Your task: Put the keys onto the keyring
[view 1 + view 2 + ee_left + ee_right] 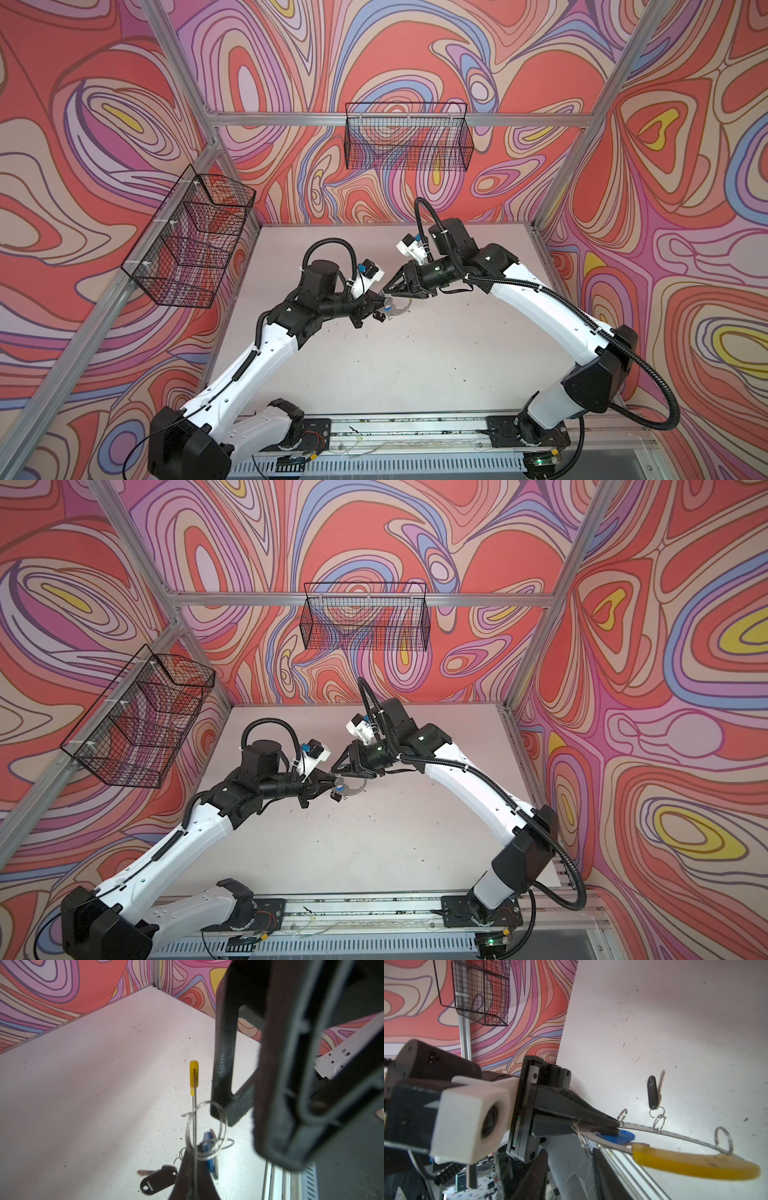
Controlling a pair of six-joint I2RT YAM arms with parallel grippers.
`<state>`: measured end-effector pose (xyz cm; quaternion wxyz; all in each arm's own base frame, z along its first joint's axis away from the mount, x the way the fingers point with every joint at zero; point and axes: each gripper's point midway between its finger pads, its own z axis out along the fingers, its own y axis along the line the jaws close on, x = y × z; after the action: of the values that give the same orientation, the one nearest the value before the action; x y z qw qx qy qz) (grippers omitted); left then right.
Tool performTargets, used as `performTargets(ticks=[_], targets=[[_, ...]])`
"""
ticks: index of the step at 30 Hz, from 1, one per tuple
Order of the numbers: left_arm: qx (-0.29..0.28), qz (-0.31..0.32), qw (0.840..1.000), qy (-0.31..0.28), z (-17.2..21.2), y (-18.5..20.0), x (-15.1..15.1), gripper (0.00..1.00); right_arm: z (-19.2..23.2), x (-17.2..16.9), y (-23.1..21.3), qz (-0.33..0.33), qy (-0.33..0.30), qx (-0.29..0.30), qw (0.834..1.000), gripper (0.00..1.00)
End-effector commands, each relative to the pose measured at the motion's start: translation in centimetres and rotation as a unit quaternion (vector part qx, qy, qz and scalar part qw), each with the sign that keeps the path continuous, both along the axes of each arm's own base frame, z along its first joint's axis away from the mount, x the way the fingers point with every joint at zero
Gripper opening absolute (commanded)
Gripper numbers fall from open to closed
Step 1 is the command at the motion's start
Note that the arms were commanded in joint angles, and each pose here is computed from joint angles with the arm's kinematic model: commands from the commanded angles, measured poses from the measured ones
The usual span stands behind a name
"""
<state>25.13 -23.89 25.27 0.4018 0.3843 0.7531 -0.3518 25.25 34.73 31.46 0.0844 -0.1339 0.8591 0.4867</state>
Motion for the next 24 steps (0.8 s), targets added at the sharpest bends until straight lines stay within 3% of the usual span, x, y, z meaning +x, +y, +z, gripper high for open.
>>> performTargets(ticks=[1, 10, 16, 24], targets=[[-0.009, -0.03, 0.999, -0.009, 1.8, -0.2, -0.8, 0.0, 2.8, -0.7, -1.2, 0.005, -0.055, -0.004, 0.998, 0.44], [0.004, -0.084, 0.996, 0.015, 2.5, -0.3, -2.6, 0.0, 4.5, -0.6, -4.8, 0.014, -0.186, -0.088, 0.978, 0.45], [0.014, -0.131, 0.99, 0.045, 3.4, -0.1, -4.8, 0.0, 5.1, -2.1, -5.0, 0.082, -0.265, -0.068, 0.958, 0.56], [-0.012, -0.17, 0.984, 0.057, 6.0, -0.1, -7.2, 0.0, 3.6, -4.0, -4.8, 0.141, -0.294, -0.047, 0.944, 0.6]])
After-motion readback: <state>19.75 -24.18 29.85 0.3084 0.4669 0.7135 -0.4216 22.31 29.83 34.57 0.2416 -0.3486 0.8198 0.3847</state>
